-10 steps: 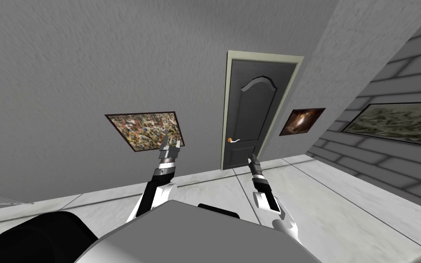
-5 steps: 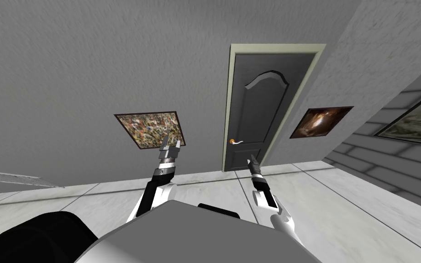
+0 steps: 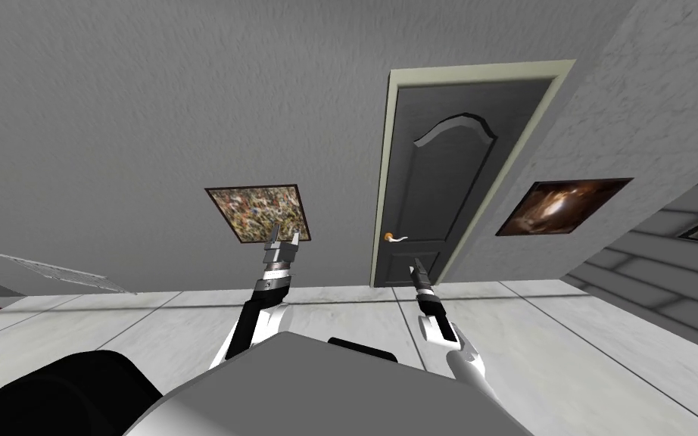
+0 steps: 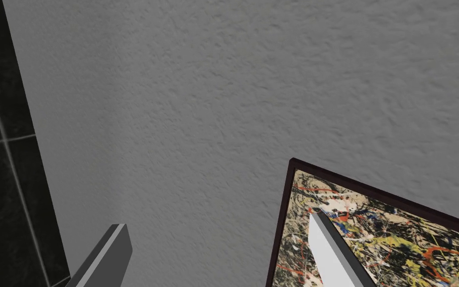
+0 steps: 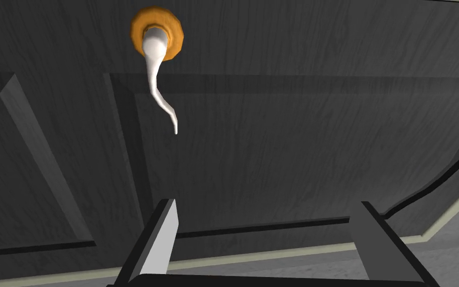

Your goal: Pull the door open

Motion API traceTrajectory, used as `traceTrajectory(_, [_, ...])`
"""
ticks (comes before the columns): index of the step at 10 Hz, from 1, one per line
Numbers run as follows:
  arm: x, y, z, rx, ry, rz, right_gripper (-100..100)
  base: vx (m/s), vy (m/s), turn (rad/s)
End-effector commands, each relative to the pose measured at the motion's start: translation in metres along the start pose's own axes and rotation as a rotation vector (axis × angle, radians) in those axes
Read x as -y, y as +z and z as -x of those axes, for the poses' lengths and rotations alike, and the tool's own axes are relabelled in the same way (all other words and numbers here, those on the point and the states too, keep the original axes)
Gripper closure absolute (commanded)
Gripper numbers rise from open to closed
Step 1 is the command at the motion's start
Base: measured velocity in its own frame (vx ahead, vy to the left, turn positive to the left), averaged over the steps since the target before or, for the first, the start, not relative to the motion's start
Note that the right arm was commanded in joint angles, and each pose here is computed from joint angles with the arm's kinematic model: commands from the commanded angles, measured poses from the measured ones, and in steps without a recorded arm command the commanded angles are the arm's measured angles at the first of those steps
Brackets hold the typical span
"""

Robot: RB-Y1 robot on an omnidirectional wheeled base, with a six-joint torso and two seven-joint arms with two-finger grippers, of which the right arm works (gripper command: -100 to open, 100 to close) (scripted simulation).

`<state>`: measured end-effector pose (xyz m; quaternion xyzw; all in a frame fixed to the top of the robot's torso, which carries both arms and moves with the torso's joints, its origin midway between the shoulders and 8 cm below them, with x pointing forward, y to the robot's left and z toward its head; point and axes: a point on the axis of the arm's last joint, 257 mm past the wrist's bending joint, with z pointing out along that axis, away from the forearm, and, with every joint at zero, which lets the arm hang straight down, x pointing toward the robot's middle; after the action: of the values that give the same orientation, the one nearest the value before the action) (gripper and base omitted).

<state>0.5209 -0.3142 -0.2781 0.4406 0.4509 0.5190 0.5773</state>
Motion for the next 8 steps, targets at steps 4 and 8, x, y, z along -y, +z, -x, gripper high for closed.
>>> traceTrajectory(4, [0.021,0.005,0.003,0.0,-0.01,-0.048,-100,0.062,-0.086,0.122])
traceTrajectory(8, [0.041,0.0078,0.006,0.0,-0.019,-0.095,-100,0.04,-0.065,0.128])
